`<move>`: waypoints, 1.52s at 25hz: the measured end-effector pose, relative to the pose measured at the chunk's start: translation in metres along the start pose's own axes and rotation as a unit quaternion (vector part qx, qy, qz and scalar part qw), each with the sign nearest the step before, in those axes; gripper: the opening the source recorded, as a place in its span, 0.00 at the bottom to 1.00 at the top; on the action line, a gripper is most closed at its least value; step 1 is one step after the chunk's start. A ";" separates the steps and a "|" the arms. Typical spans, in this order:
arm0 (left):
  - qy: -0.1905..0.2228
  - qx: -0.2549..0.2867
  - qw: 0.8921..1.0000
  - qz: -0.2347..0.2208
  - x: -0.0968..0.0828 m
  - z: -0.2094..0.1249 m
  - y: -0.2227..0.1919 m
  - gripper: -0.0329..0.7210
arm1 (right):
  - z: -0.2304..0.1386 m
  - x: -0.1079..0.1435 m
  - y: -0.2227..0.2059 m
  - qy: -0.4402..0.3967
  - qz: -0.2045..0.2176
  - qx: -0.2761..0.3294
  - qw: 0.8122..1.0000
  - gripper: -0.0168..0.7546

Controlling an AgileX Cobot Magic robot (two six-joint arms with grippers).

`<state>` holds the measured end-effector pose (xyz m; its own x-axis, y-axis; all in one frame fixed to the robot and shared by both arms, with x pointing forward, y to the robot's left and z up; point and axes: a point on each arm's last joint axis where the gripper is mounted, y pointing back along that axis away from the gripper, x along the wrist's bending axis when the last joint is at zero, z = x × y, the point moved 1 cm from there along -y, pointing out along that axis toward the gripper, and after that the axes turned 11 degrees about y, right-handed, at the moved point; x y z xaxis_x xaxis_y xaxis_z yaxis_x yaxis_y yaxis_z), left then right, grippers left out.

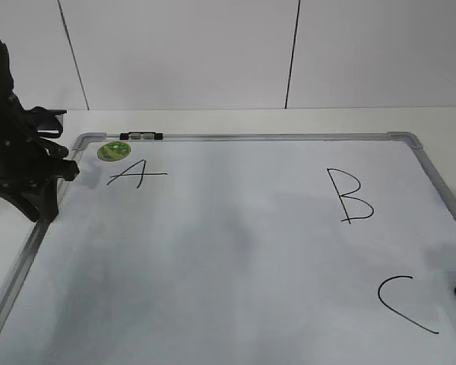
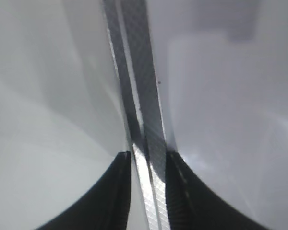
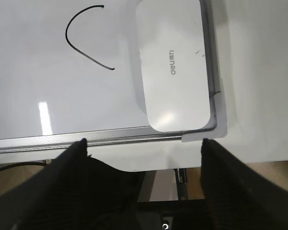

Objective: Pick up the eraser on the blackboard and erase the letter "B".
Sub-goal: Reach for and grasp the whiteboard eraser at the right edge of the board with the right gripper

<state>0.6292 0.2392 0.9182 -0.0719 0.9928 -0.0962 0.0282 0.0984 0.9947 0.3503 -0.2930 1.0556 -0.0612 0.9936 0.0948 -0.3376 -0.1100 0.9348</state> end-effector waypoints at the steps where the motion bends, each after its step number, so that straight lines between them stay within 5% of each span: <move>1: 0.000 0.000 1.000 0.000 0.000 0.000 0.000 0.27 | 0.000 0.000 0.000 0.000 0.000 0.000 1.000 0.78; 11: 0.005 0.001 1.000 -0.002 0.000 0.000 0.000 0.08 | 0.000 0.000 0.000 0.000 0.000 0.000 1.000 0.78; 23: 0.011 0.001 1.000 -0.002 0.000 0.000 0.000 0.08 | 0.000 -0.003 -0.001 -0.004 -0.013 0.005 1.000 0.80; 38: 0.012 0.002 1.000 -0.002 -0.001 0.000 0.000 0.08 | 0.031 -0.018 -0.064 -0.014 -0.017 0.166 0.986 0.88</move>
<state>0.6295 0.2387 0.9185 -0.0950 0.9905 -0.0995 0.0316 0.1030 0.9942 0.4018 -0.3035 1.0051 -0.0284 0.9974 0.0658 -0.0120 -0.0662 0.9977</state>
